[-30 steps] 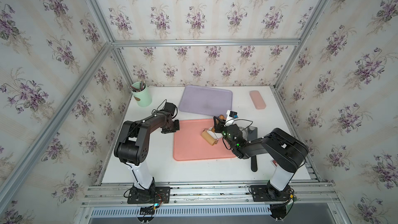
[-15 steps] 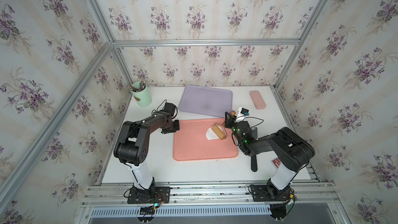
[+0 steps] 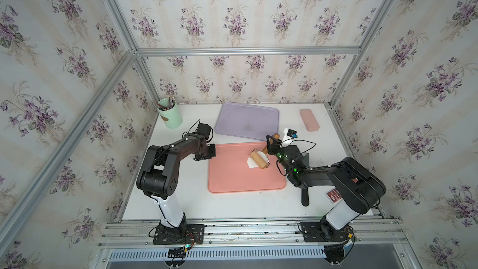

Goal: Roll out the dumpling wrappers from the dough
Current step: Flatten out the dough on the work surface.

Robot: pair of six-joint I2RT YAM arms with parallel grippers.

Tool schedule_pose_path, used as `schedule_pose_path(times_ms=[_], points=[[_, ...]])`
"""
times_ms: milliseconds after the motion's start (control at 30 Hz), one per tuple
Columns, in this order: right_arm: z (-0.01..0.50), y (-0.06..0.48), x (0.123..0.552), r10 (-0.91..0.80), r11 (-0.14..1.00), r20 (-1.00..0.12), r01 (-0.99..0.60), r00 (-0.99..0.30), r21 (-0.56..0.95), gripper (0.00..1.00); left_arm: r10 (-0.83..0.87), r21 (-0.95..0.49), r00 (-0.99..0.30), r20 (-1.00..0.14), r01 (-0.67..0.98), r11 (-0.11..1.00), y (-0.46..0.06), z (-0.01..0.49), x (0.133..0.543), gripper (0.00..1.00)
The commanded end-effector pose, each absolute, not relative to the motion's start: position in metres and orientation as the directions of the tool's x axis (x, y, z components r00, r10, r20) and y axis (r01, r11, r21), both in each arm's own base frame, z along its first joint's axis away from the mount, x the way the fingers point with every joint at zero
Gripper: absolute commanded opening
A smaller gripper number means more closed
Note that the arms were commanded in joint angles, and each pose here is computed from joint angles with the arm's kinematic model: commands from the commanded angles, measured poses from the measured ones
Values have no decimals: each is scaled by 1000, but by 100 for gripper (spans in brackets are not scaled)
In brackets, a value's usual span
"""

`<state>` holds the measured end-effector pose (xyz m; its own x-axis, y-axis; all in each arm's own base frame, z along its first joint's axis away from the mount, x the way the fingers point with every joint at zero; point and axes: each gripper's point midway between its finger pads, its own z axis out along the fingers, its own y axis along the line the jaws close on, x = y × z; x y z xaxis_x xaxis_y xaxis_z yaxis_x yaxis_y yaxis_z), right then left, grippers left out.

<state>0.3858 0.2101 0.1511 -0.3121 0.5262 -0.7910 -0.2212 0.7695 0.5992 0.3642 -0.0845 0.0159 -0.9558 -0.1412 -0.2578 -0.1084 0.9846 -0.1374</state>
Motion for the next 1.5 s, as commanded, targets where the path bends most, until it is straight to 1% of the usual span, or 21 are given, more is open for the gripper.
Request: schedule_pose_path(times_ms=[0,133,233,300,400,467,567,667,767,833,933,1133,1200,1267,1333,1400,1467], points=[[145,204,392,458,818,-829,-214,-319,534,0,-148,-98,-966,-213,-129,987,-78,7,352,0],[117,198,397,352,886,-878,-187,-324,424,0,-148,-104,-967,-206,-129,986,-79,5,351,0],[90,197,395,293,911,-888,-177,-356,372,0,-147,-104,-967,-209,-127,986,-79,6,352,0],[80,206,386,272,912,-885,-194,-376,363,0,-147,-104,-967,-209,-127,986,-79,7,352,0],[66,235,369,249,897,-872,-238,-420,371,0,-149,-106,-966,-210,-129,986,-79,6,352,0],[60,251,360,282,867,-847,-258,-450,426,0,-152,-104,-966,-207,-133,986,-79,5,352,0],[65,259,355,364,818,-806,-253,-467,516,0,-155,-104,-966,-205,-136,985,-79,4,352,0],[98,253,361,432,782,-794,-262,-427,566,0,-150,-103,-967,-206,-131,986,-78,6,351,0],[136,227,381,526,728,-759,-259,-383,635,0,-147,-95,-967,-208,-129,987,-77,7,350,0],[146,204,398,540,743,-767,-231,-347,627,0,-148,-102,-966,-214,-129,986,-78,7,350,0],[140,194,409,492,794,-805,-208,-332,571,0,-149,-109,-967,-209,-128,986,-79,6,351,0],[93,188,414,390,874,-851,-149,-352,462,0,-147,-117,-967,-208,-124,985,-81,5,351,0],[82,194,409,348,896,-865,-144,-362,421,0,-144,-126,-967,-209,-120,985,-83,5,351,0],[76,224,391,291,905,-878,-188,-380,382,0,-141,-132,-967,-210,-115,985,-85,6,351,0],[68,239,379,292,897,-869,-200,-401,394,0,-140,-133,-968,-210,-113,985,-86,4,352,0],[61,247,369,330,875,-844,-199,-423,442,0,-139,-135,-969,-206,-113,984,-87,3,352,0],[66,254,363,379,845,-822,-204,-425,495,0,-141,-129,-969,-204,-116,985,-86,3,352,0]])
